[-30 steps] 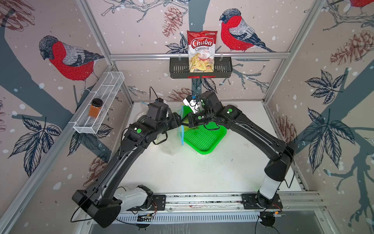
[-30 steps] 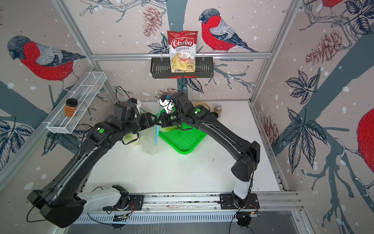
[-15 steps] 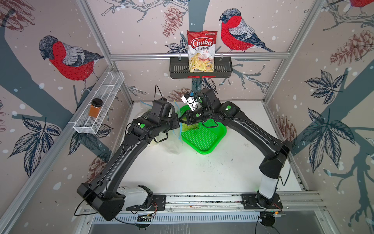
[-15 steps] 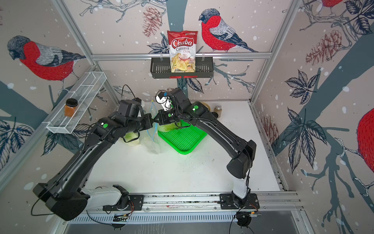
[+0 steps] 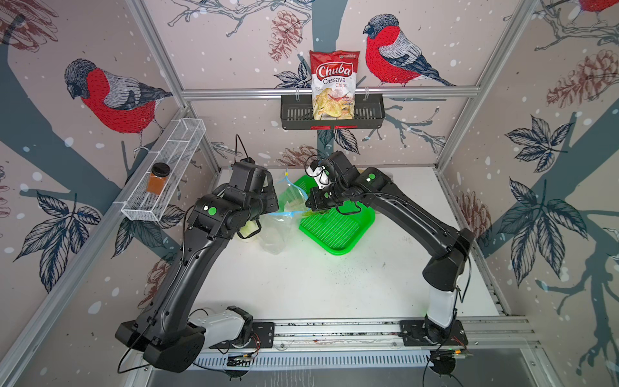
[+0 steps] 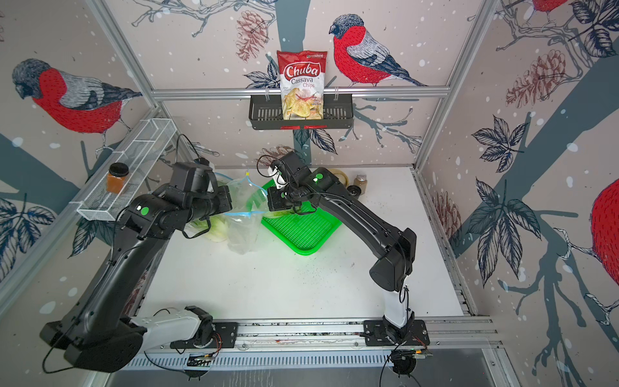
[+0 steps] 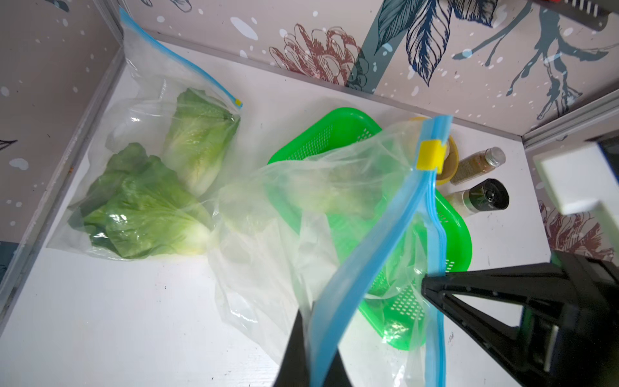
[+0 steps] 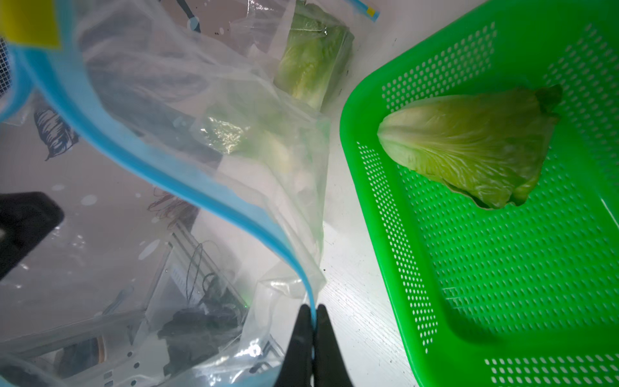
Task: Put the chinese cabbages into a zipper bag and zip it
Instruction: Open the zipper of the food storage bag at the center of the board, then pick up the Chinese cabbage from the basket.
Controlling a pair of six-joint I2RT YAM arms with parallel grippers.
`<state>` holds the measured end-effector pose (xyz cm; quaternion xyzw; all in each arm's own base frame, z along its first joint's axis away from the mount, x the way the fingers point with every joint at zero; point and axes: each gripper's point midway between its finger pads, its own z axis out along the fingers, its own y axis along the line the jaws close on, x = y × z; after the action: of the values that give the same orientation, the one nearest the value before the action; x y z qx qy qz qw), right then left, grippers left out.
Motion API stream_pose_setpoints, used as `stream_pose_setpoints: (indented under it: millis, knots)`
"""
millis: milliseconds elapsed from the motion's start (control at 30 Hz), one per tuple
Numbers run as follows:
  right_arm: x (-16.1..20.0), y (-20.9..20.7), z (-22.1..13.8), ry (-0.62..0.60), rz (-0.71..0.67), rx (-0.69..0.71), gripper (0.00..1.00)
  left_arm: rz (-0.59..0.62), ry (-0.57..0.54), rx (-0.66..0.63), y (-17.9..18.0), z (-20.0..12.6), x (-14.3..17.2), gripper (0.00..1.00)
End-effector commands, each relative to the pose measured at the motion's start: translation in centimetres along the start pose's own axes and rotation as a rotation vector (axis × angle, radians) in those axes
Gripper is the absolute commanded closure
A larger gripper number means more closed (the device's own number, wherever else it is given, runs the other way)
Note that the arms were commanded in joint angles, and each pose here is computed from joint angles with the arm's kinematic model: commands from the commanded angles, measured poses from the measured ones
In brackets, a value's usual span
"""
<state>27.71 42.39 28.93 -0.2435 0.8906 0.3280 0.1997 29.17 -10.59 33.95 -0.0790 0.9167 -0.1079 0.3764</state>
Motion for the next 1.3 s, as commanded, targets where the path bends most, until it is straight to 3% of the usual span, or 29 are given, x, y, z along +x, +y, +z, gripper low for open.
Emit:
stream_pose_setpoints:
  millis: [0,133,233,300,400,533,633,967,1267]
  knots:
    - [-0.1,1.2,-0.2,0.009,-0.011,-0.051,0.89,0.014,0.024,0.038,-0.7,1.2,0.8,1.0]
    - [-2.3,2.7,-3.0,-0.092,-0.041,-0.112,0.65,-0.005,0.011,0.093,-1.3,2.3,1.4,1.0]
    - [-3.8,2.6,-5.4,-0.174,-0.029,-0.151,0.56,0.016,0.025,0.088,-1.3,2.9,1.7,1.0]
    - [-4.7,1.2,-6.7,-0.226,0.008,-0.172,0.47,0.029,0.035,0.079,-1.2,3.2,1.8,1.0]
    - [-5.6,-3.6,-7.2,-0.295,0.102,-0.145,0.43,0.035,0.04,0.078,-1.2,3.6,1.8,1.0]
    - [-5.0,-10.4,-4.0,-0.263,0.148,-0.066,0.38,0.032,0.048,0.08,-1.3,3.8,1.7,1.0]
    - [-5.0,-13.1,-1.7,-0.262,0.137,-0.036,0.26,0.039,0.061,0.084,-1.5,3.9,1.9,1.0]
    - [-4.6,-18.6,6.8,-0.142,0.159,0.019,0.17,0.033,0.075,0.075,-1.3,3.8,2.0,1.0]
    - [-3.8,-19.2,13.0,-0.039,0.121,-0.034,0.16,0.027,0.074,0.056,-0.7,3.7,2.2,1.0]
